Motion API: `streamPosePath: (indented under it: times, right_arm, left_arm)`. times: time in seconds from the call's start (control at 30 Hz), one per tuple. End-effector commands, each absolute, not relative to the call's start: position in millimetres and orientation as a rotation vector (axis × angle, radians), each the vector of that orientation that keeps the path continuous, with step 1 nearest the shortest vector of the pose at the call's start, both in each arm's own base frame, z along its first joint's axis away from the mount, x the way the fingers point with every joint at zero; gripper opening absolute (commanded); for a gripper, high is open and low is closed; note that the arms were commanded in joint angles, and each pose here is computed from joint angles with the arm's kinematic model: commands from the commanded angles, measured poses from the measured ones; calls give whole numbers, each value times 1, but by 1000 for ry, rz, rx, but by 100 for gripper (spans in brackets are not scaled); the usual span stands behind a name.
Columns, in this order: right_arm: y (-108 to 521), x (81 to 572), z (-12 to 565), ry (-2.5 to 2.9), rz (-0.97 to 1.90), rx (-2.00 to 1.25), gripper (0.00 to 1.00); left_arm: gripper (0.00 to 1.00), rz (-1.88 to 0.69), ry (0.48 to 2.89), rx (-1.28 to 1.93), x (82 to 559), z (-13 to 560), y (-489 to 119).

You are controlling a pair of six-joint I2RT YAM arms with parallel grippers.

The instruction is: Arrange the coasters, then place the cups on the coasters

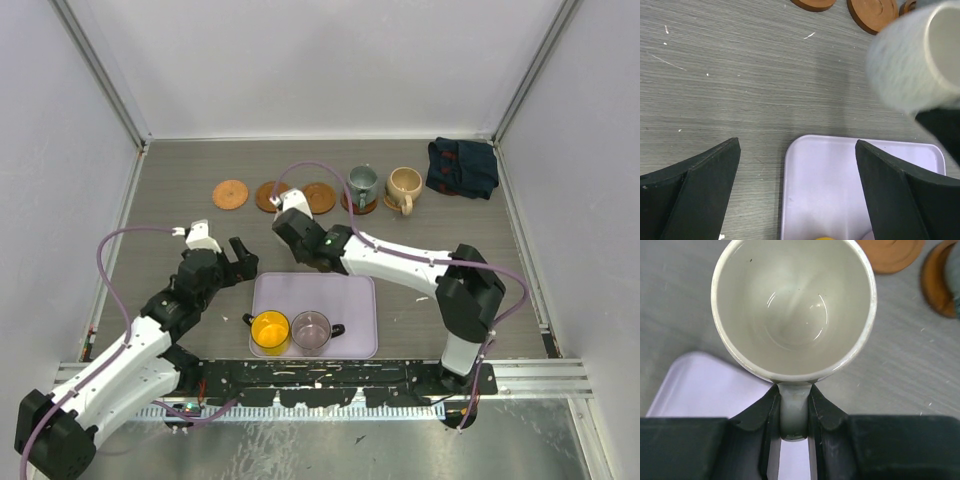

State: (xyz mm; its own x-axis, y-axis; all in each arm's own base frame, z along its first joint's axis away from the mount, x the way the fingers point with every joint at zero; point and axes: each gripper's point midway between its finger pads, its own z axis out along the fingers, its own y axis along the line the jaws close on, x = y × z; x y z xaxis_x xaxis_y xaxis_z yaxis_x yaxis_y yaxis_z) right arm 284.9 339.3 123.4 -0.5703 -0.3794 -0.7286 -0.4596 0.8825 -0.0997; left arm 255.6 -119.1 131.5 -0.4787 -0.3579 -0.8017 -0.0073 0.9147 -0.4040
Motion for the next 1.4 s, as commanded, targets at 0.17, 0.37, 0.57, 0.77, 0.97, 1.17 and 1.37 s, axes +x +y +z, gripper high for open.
streamPosePath:
  times: [0.17,0.37,0.57,0.77,0.97,1.17,1.37]
  right_arm:
    - [346,414,203,1950,177,-45,1]
    - [341,454,197,1895,99,67,1]
    - [331,480,189,1897,73,126,1]
    - [311,494,182,1926,62,156,1]
    - [298,493,165,1989,65,168,1]
    - [296,487,155,2022,69,165,1]
    - [300,484,146,2046,94,169,1]
  left_arm:
    - [99,-438,1974,-245,271,148,-127]
    - [100,-403,2003,-185,271,144,-127]
    - [99,-391,2039,-161,269,134,-128]
    - [99,-391,2062,-156,269,127,-130]
    - [99,-391,2079,-149,271,122,-133]
    - [99,-389,2088,-149,272,121,-134]
    - [99,-389,2094,-146,272,120,-134]
